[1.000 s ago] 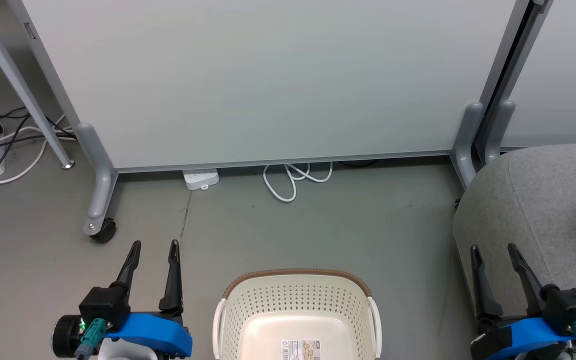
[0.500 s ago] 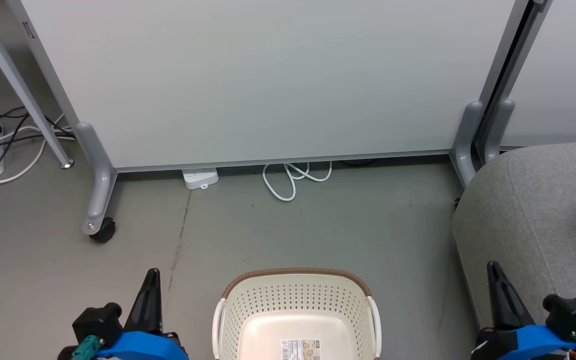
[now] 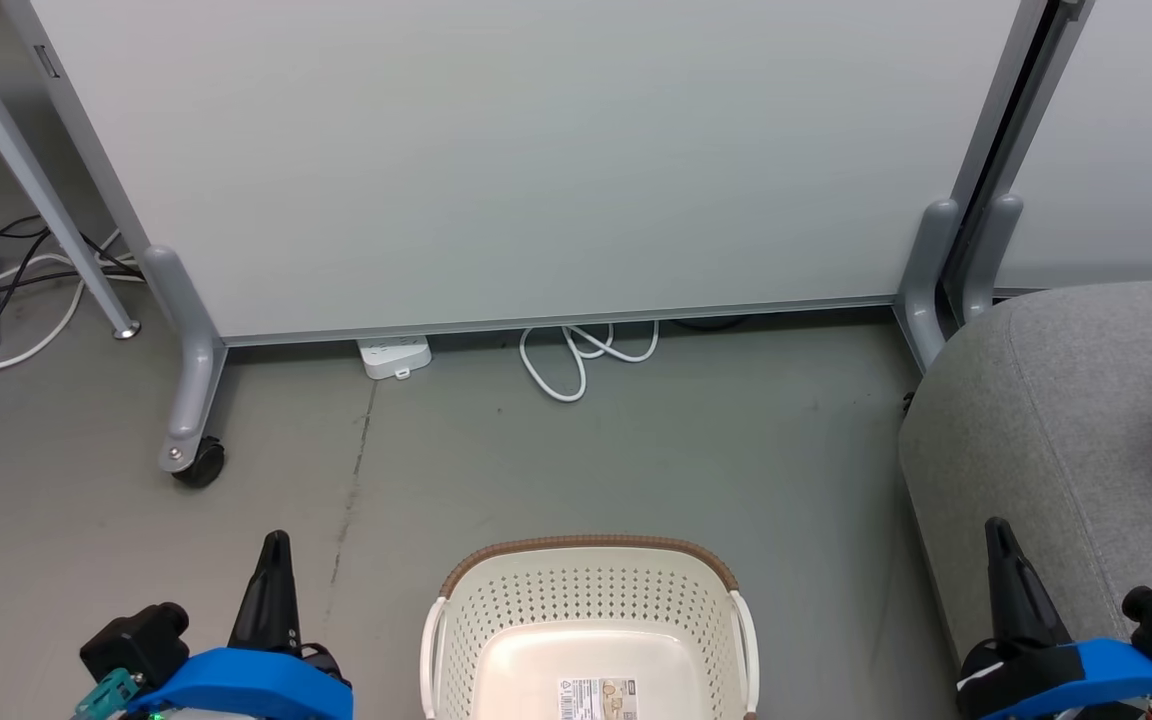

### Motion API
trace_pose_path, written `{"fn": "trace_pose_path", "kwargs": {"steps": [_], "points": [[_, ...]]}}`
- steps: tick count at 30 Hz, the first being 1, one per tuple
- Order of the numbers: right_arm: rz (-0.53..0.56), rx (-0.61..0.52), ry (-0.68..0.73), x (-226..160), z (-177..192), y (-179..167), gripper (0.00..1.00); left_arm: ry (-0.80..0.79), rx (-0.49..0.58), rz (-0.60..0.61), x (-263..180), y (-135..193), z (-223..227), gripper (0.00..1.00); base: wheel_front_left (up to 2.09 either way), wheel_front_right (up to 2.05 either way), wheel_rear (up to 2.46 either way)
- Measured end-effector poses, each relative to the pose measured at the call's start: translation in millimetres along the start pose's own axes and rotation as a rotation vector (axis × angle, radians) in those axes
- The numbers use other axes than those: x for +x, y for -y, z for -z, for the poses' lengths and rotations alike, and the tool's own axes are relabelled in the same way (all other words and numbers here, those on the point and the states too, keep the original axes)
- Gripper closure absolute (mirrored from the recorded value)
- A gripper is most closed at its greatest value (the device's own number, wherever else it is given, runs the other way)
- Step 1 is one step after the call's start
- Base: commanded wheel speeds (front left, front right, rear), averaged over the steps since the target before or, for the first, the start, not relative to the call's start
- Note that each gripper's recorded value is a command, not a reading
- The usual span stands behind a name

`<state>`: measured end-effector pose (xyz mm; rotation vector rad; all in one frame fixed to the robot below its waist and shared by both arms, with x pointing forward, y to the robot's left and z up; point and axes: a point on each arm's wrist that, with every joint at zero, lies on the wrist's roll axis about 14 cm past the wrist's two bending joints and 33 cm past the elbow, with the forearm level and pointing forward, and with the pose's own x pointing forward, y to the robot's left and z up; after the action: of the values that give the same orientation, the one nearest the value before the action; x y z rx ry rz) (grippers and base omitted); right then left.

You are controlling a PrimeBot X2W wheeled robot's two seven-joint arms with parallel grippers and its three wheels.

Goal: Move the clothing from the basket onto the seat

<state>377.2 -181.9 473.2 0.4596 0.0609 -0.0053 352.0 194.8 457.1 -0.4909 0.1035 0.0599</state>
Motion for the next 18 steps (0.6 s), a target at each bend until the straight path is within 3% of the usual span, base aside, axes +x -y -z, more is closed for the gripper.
{"fn": "trace_pose_path", "kwargs": {"steps": [18], "points": [[0.033, 0.274, -0.006, 1.4, -3.7, 4.8, 1.00, 0.011, -0.267, -0.022, 7.0, -2.0, -10.3, 1.00, 0.00, 0.00, 0.00]]}}
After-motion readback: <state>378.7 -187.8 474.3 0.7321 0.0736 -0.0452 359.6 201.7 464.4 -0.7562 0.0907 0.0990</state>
